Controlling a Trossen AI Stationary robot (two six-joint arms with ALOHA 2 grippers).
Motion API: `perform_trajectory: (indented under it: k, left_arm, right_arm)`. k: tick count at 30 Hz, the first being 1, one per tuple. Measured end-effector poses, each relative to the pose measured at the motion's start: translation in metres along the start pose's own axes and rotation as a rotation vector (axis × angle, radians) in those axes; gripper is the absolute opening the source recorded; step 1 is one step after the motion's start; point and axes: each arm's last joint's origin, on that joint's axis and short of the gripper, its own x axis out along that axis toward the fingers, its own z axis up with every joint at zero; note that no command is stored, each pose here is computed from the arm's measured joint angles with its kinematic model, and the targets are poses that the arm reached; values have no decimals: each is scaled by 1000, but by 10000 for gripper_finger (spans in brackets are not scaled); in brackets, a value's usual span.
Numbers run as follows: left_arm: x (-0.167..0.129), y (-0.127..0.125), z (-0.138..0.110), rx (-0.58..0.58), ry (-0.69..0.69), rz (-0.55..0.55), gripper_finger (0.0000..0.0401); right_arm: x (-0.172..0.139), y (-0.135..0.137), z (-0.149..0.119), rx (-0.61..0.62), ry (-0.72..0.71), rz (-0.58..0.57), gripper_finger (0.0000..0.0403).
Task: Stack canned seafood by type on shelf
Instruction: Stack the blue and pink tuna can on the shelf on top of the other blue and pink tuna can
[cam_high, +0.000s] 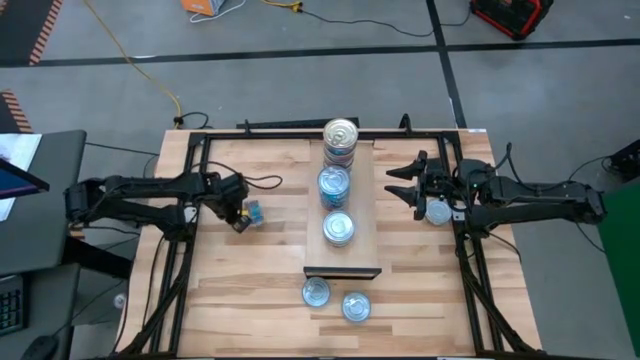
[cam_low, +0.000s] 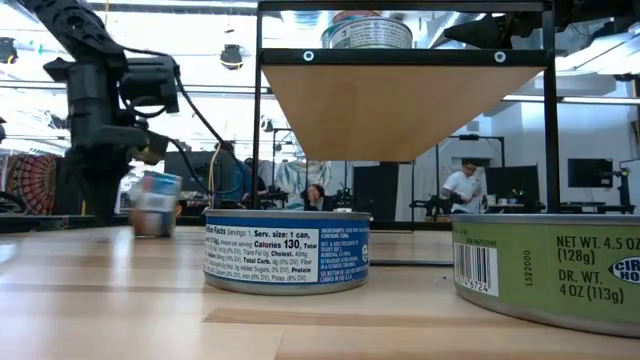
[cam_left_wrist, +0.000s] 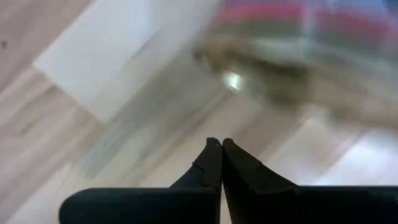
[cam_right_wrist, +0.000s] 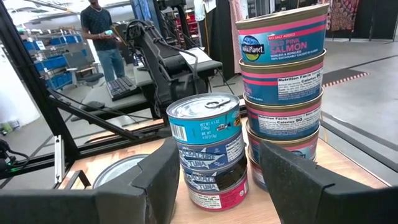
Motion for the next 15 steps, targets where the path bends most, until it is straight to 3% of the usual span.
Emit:
perform_trajectory:
  k: [7, 11, 15]
  left_arm:
    - [-35, -10, 12, 18, -130, 157, 0]
    - [-62, -26, 21, 66, -254, 120, 4]
    - [-82, -40, 29, 164, -310, 79, 45]
  right_arm:
    - [0, 0, 0, -3, 1, -1, 243]
    - [0, 0, 0, -3, 0, -1, 243]
    - [0, 0, 0, -3, 1, -1, 243]
